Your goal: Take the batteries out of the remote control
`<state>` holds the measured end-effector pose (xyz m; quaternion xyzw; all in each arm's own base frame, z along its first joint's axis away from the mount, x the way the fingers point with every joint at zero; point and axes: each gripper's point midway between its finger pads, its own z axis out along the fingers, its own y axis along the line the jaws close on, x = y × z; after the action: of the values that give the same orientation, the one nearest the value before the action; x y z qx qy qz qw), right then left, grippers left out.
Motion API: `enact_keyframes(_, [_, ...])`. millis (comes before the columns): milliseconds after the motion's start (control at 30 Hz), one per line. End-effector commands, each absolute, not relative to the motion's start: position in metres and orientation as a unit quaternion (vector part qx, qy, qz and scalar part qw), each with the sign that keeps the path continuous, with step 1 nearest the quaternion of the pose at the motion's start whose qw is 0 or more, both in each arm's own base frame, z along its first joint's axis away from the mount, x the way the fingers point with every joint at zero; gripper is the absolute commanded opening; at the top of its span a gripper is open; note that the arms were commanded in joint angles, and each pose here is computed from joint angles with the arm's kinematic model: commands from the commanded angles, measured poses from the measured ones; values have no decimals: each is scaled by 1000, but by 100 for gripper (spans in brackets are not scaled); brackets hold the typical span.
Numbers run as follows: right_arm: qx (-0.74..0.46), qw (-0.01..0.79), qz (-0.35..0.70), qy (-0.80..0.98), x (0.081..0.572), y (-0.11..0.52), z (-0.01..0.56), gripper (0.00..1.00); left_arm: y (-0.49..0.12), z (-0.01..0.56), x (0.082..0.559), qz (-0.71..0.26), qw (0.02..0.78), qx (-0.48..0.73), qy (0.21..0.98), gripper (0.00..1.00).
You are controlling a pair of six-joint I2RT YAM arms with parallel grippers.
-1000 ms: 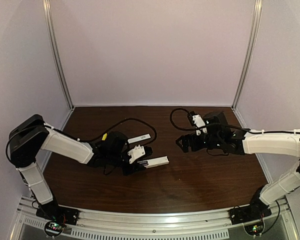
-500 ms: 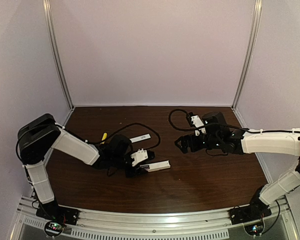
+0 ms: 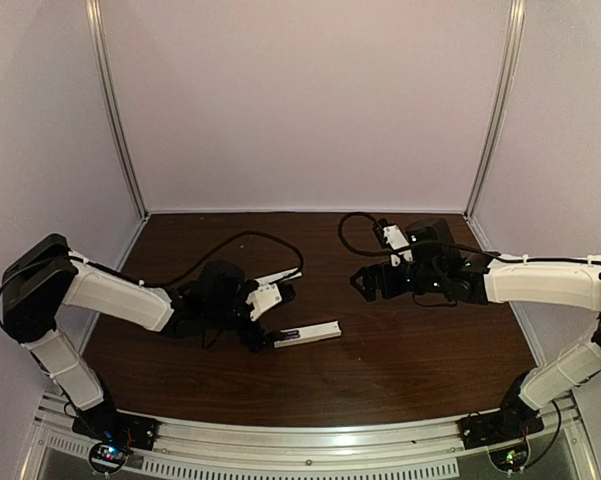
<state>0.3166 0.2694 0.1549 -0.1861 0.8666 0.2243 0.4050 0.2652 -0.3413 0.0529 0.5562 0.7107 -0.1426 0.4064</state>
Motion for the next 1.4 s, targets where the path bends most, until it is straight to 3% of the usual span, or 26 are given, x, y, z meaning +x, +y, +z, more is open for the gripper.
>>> enact_keyframes(0, [-182, 426, 220, 858, 326, 267, 170, 100, -324, 107, 287, -107, 488, 480, 721, 97])
enact_keyframes(233, [-142, 466, 220, 845, 334, 254, 184, 100, -260, 148, 318, -38, 562, 297, 771, 97])
enact_keyframes(400, [-129, 465, 219, 848, 331, 246, 184, 100, -274, 152, 316, -68, 521, 332, 784, 98])
enact_keyframes(667, [-165, 355, 273, 879, 291, 268, 137, 100, -297, 135, 324, -158, 433, 323, 827, 91])
enact_keyframes(833, [-165, 344, 278, 882, 270, 272, 129, 100, -259, 126, 353, -122, 397, 227, 881, 84])
enact_keyframes(1033, [-164, 350, 268, 883, 272, 275, 131, 100, -210, 107, 355, -29, 369, 144, 918, 87])
enact_keyframes(1367, [-186, 345, 266, 881, 274, 294, 135, 100, -148, 78, 375, 8, 316, 62, 947, 80])
